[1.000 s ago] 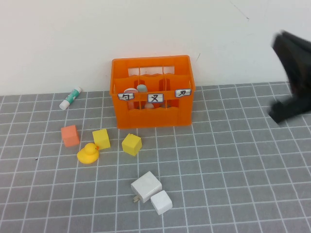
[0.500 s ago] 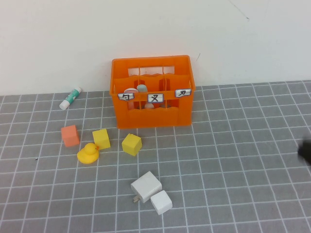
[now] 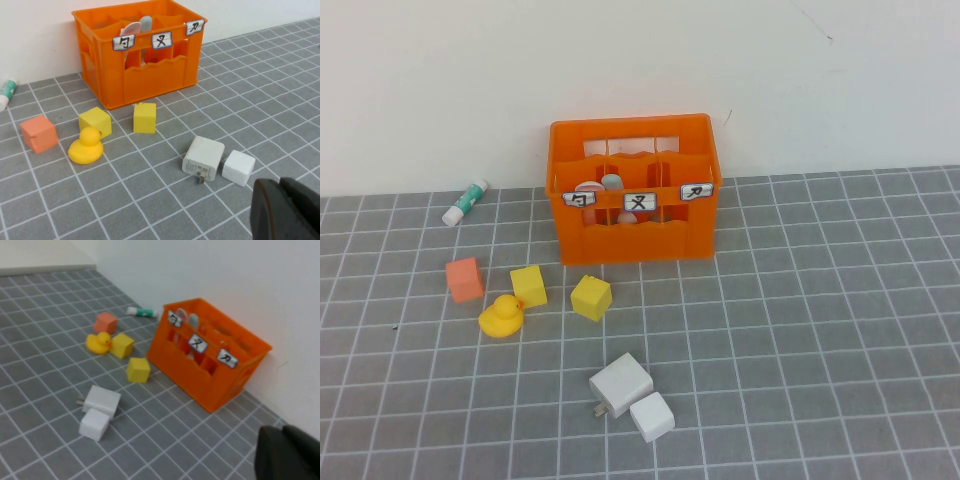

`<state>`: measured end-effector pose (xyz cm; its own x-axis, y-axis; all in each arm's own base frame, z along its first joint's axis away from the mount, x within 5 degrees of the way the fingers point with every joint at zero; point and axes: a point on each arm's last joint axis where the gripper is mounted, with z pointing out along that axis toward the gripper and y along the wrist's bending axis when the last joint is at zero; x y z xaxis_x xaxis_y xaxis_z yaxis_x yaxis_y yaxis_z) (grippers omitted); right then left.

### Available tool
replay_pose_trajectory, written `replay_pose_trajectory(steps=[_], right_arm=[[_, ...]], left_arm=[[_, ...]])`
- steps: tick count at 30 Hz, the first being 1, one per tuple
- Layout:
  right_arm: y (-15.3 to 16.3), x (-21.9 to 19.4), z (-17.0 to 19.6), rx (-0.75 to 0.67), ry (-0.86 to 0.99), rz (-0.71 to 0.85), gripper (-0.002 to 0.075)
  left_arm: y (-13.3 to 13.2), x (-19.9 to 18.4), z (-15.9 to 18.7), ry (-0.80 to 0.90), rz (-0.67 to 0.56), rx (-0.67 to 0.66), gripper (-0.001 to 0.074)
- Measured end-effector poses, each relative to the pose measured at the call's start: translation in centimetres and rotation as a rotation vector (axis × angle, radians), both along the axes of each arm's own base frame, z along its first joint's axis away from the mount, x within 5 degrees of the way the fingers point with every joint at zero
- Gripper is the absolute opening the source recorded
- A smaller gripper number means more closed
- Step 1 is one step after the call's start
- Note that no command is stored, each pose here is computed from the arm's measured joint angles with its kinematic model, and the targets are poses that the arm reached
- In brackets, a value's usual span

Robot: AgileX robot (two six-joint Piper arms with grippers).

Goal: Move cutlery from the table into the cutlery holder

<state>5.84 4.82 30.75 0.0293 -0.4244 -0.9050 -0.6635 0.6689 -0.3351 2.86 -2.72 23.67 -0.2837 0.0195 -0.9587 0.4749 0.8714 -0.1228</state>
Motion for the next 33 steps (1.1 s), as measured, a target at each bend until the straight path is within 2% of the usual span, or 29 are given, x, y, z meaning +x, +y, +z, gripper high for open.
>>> replay_pose_trajectory(steps=[7,15,19,26,33], right_arm=[[-1.5,-0.9,-0.9,0.029,-0.022,-0.072,-0.0001],[-0.8,-0.1,-6.5,0.175,0.022,-0.103,-0.0002],[-1.5,0.5,-8.7,0.162,0.049,-0.240,-0.0002],[-4.0,1.0,-11.4,0.148,0.071,-0.615,-0.0002],[-5.4,-0.2,-12.4,0.249,-0.028,-0.839,-0.0002]], left_arm=[[0.0,0.0,0.0,0.000,0.000,0.000,-0.0001],[0.0,0.0,0.0,0.000,0.000,0.000,-0.0001],[0.0,0.0,0.0,0.000,0.000,0.000,-0.0001],[0.0,0.0,0.0,0.000,0.000,0.000,-0.0001],[0.0,0.0,0.0,0.000,0.000,0.000,-0.0001]])
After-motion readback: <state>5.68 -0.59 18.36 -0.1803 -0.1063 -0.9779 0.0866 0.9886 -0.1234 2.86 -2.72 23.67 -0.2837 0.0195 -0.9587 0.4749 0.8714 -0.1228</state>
